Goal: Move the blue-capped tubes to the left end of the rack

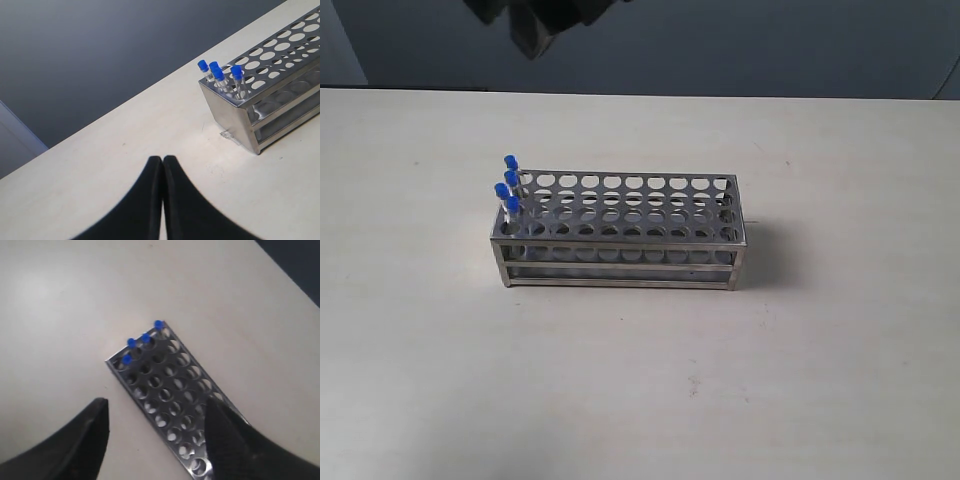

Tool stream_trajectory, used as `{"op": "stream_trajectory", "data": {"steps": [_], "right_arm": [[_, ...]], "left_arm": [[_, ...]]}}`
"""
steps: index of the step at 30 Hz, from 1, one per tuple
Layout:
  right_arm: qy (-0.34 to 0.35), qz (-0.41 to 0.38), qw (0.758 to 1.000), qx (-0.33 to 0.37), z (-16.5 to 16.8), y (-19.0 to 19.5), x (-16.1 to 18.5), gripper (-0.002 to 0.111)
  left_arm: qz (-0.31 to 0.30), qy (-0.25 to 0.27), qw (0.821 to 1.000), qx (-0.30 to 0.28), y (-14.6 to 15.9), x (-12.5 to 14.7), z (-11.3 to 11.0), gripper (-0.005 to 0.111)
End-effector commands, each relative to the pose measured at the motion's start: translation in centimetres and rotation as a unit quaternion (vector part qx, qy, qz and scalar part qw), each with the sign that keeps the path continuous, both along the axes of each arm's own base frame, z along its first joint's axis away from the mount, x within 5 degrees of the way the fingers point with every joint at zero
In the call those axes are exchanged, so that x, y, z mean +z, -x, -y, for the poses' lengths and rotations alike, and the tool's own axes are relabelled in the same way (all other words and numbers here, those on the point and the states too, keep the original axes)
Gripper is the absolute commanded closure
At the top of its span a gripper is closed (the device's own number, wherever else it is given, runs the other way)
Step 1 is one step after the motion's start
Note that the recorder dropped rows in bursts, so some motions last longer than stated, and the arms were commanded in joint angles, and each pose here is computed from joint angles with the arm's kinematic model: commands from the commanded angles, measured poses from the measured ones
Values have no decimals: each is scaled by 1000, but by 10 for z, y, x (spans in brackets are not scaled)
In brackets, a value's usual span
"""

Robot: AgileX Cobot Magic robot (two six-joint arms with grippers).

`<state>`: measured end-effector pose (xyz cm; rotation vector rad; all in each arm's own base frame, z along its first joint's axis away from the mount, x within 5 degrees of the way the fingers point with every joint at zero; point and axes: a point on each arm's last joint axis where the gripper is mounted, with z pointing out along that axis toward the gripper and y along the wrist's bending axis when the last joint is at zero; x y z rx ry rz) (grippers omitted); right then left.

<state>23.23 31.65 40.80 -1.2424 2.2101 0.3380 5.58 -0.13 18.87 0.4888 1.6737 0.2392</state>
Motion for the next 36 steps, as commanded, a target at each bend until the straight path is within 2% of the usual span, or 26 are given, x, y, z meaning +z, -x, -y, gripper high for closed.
{"op": "stream_trajectory", "data": {"steps": [1, 20, 24, 28, 31, 36], "right_arm": [[-16, 22, 995, -92, 20, 0, 17, 53], [0, 85, 990, -113, 41, 2, 35, 53], [-52, 130, 985, -97, 53, 11, 45, 53], [-111, 178, 975, -73, 78, 33, 55, 53], [-130, 188, 971, -67, 101, 51, 48, 53], [-174, 190, 960, -106, 150, 70, 24, 53]], "left_arm": [[3, 3, 1000, -3, 0, 2, 1, 106], [1, 5, 1000, -3, 0, 2, 1, 106], [1, 5, 1000, -3, 0, 2, 1, 106], [1, 5, 1000, -3, 0, 2, 1, 106], [1, 5, 1000, -3, 0, 2, 1, 106], [2, 5, 1000, -3, 0, 2, 1, 106]]}}
